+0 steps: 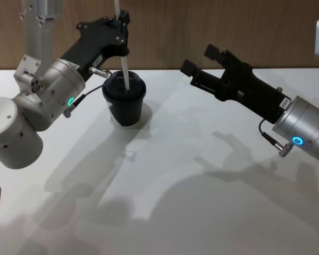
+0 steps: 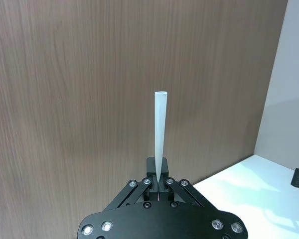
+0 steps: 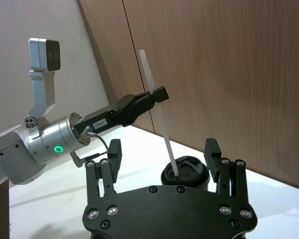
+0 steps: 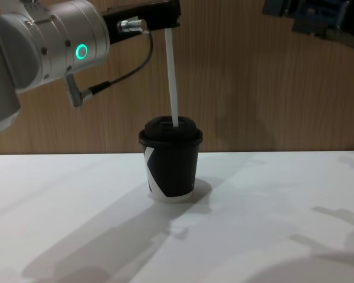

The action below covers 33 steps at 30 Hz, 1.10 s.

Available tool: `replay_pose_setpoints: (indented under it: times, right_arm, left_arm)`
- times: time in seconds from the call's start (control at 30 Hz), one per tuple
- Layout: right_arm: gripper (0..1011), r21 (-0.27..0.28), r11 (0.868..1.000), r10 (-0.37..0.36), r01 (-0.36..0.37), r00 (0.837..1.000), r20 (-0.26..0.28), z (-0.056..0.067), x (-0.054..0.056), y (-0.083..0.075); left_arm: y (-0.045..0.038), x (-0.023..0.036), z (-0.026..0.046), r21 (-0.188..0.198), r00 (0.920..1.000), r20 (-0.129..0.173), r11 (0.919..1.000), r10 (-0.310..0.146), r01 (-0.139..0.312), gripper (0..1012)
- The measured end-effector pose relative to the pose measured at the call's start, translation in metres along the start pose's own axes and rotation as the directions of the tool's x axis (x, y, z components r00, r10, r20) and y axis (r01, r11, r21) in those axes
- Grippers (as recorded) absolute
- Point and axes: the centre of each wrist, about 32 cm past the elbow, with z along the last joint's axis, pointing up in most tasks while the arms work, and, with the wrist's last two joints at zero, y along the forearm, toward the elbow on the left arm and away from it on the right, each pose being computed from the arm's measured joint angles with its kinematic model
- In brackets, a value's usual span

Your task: Pick up the straw with one hand, pass it to the other hand, and insert it into the cup.

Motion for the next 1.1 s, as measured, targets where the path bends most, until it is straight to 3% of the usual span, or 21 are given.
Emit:
replay_pose_setpoints:
  times: [0.73,1.1]
  right_arm:
    - [1001,0.0,1.0,0.0,0.0,1.0,0.0,0.0,0.0,0.0]
    - [1001,0.0,1.0,0.0,0.0,1.0,0.0,0.0,0.0,0.0]
  left_arm:
    - [0.0027,0.0015,0.0013,-0.01,0.9997,0.024,0.9999,0.01,-0.01,7]
    - [0.0043,0.001,-0.0008,-0.001,0.9997,0.021,0.9999,0.011,-0.011,7]
